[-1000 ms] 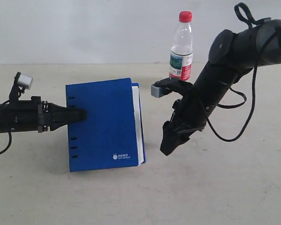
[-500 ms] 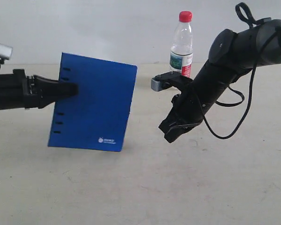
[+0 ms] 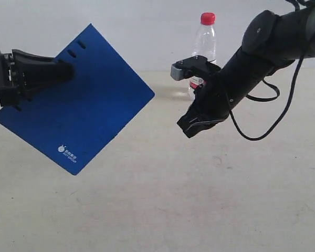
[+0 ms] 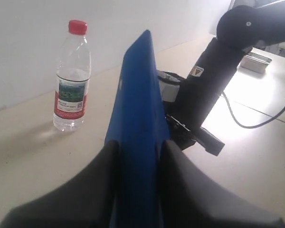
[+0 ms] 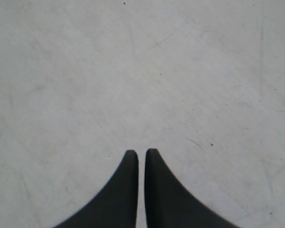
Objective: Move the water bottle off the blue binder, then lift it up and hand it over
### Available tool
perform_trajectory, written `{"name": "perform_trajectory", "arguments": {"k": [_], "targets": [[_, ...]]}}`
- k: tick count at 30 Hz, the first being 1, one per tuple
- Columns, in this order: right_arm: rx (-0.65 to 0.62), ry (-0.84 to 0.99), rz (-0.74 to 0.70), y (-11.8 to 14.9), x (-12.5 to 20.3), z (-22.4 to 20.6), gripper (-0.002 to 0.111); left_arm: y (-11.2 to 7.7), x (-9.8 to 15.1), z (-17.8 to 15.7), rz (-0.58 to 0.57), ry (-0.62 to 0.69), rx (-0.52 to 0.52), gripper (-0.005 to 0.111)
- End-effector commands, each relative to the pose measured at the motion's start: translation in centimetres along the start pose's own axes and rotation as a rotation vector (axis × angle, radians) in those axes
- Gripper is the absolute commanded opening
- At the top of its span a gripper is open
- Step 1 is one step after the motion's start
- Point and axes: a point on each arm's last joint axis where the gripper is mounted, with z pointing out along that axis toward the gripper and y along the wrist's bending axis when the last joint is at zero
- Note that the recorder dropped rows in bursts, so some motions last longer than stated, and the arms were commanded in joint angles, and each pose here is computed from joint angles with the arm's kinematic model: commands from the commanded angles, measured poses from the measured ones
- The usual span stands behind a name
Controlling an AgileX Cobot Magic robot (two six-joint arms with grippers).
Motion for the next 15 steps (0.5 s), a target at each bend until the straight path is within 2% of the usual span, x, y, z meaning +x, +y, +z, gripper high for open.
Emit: {"name": "perform_trajectory", "arguments": {"k": [1, 5, 8, 13, 15], "targets": [[0.025, -0.081, -0.038, 1.4, -1.0, -3.7, 0.000, -1.7, -2.0, -0.8, 0.041, -0.063, 0.003, 0.005], [0.022, -0.140, -0.040, 3.2, -1.3, -7.7, 0.000, -3.8, -4.2, -1.9, 0.089, -0.103, 0.000, 0.005], [0.002, -0.165, -0.090, 5.7, -1.4, -10.5, 0.000, -5.7, -6.0, -2.9, 0.125, -0.125, -0.038, 0.005], [0.032, -0.302, -0.182, 10.8, -1.6, -15.7, 0.000, -8.8, -7.4, -5.1, 0.180, 0.005, -0.208, 0.005], [0.069, -0.363, -0.205, 13.0, -1.2, -18.2, 0.000, -10.4, -7.7, -6.0, 0.181, 0.050, -0.239, 0.005]]}}
